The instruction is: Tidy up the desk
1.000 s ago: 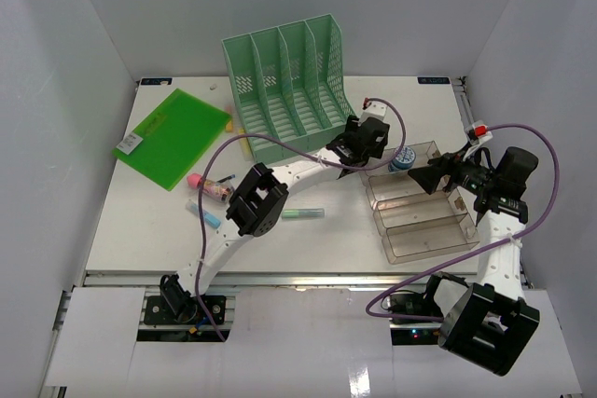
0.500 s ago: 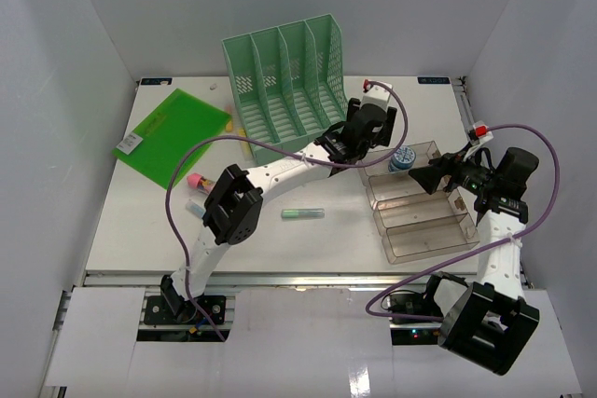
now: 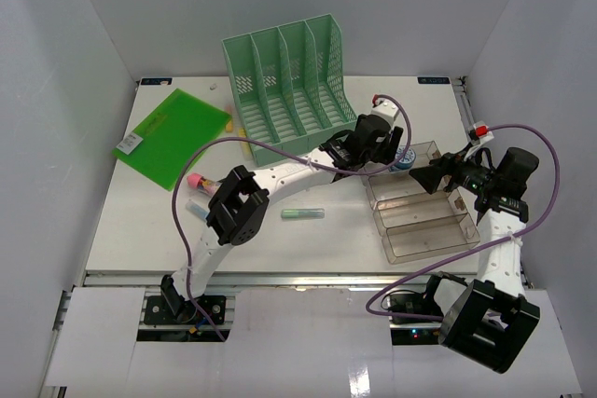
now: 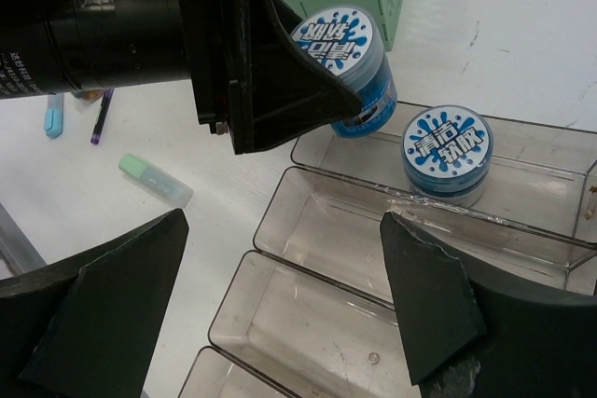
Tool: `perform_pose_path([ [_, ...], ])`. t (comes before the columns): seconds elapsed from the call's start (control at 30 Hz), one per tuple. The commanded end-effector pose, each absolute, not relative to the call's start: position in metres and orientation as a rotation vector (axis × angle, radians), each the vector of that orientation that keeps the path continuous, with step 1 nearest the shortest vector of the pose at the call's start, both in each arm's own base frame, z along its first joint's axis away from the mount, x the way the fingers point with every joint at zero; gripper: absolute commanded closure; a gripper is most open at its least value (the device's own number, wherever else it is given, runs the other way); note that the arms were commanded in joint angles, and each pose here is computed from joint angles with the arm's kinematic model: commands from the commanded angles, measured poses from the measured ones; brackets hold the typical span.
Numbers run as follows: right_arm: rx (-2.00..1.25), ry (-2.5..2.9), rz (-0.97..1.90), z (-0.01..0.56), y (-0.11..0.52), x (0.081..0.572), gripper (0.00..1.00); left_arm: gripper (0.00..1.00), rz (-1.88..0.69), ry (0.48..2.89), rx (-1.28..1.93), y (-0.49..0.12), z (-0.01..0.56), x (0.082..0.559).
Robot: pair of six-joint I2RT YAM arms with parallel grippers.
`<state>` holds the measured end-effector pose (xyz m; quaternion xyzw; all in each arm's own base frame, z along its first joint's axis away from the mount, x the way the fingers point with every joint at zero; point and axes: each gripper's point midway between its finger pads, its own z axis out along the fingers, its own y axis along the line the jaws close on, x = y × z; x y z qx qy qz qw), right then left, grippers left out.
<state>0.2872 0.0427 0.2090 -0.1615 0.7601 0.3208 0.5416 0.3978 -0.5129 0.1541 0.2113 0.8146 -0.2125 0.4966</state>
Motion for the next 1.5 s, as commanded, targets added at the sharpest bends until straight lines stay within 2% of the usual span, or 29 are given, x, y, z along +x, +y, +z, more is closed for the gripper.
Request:
perform_pose_path([
  [0.0,-0.397,1.795,0.747,0.207,0.041,0.289,0.1,1.0,-0.599,1.92,0.493,-0.528,0.18,0.397],
  [0.5,-0.396,1.795,0.747,0.207,0.04,0.289,0.1,1.0,-0.59,1.963,0.491,-0.527,0.158,0.395],
  [0.83,-0.393,1.796,0.747,0.207,0.04,0.289,0.1,1.0,-0.65,1.909,0.519,-0.526,0.18,0.377],
  [1.1,-0.388,1.799,0.748,0.205,0.039,0.289,0.1,1.0,-0.65,1.926,0.54,-0.517,0.163,0.361],
  [1.17,-0.387,1.801,0.751,0.205,0.039,0.289,0.1,0.94,-0.653,1.927,0.539,-0.516,0.163,0.361],
  [1.2,-0.388,1.801,0.751,0.205,0.039,0.289,0.1,0.84,-0.655,1.926,0.539,-0.517,0.164,0.36],
  [1.23,-0.389,1.8,0.751,0.205,0.039,0.289,0.1,0.7,-0.659,1.924,0.539,-0.517,0.165,0.36],
  [1.27,-0.39,1.799,0.753,0.205,0.039,0.289,0.1,0.46,-0.666,1.92,0.539,-0.517,0.168,0.36],
  [1.37,-0.394,1.797,0.754,0.205,0.04,0.288,0.1,0.11,-0.689,1.899,0.546,-0.52,0.18,0.359],
  [1.4,-0.398,1.796,0.756,0.205,0.04,0.288,0.1,0.05,-0.692,1.889,0.547,-0.52,0.185,0.359],
  [1.47,-0.412,1.789,0.768,0.206,0.042,0.287,0.1,0.02,-0.697,1.869,0.548,-0.52,0.197,0.359],
])
